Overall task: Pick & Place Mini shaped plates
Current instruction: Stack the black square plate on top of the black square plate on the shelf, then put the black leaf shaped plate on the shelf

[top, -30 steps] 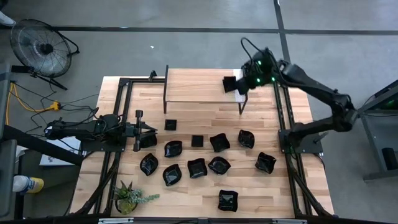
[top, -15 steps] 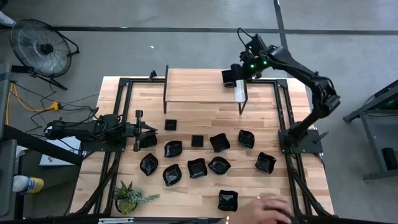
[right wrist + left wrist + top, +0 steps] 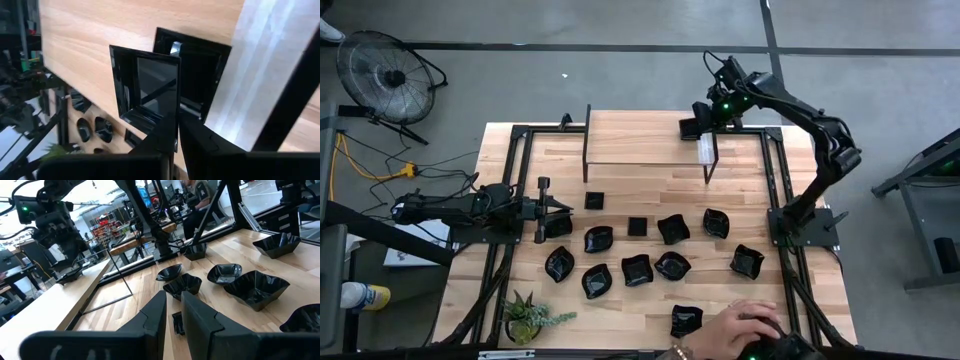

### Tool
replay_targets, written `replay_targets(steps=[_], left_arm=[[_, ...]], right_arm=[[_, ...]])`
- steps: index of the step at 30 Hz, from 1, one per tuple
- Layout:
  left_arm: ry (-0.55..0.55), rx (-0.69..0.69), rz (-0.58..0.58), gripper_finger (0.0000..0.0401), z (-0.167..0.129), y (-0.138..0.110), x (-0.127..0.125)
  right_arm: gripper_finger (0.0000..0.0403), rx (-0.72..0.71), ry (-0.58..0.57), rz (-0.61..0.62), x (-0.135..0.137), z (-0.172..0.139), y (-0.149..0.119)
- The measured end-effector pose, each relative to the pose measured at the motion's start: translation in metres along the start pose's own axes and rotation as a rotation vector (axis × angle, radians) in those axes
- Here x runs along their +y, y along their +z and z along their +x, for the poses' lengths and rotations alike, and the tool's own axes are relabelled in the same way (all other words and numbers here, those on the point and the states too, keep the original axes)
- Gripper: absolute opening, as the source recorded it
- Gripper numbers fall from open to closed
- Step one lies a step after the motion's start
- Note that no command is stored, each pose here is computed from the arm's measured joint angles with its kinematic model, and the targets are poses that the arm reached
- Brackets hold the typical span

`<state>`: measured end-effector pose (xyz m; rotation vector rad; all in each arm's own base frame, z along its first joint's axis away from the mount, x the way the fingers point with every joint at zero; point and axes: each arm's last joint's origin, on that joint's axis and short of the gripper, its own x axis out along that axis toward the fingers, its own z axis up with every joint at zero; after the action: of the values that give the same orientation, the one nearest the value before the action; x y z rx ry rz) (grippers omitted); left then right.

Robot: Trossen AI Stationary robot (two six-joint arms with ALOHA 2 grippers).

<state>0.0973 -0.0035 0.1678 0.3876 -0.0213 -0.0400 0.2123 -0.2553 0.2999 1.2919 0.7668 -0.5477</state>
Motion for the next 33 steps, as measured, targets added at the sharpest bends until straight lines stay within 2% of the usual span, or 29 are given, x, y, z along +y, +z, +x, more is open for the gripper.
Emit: replay_targets(steps=[14, 26, 33], left_arm=[[0.000, 0.000, 0.000, 0.0056, 0.000, 0.000, 0.000], [0.000, 0.000, 0.000, 0.0056, 0.000, 0.000, 0.000], [0.000, 0.000, 0.000, 0.0056, 0.000, 0.000, 0.000]], right_arm=[[0.0023, 0.004, -0.018, 0.015, -0.008, 0.010, 0.009], [0.0067, -0.009, -0.010, 0.011, -0.010, 0.012, 0.013], [0.0079, -0.071, 0.020, -0.054, -0.002, -0.002, 0.010]])
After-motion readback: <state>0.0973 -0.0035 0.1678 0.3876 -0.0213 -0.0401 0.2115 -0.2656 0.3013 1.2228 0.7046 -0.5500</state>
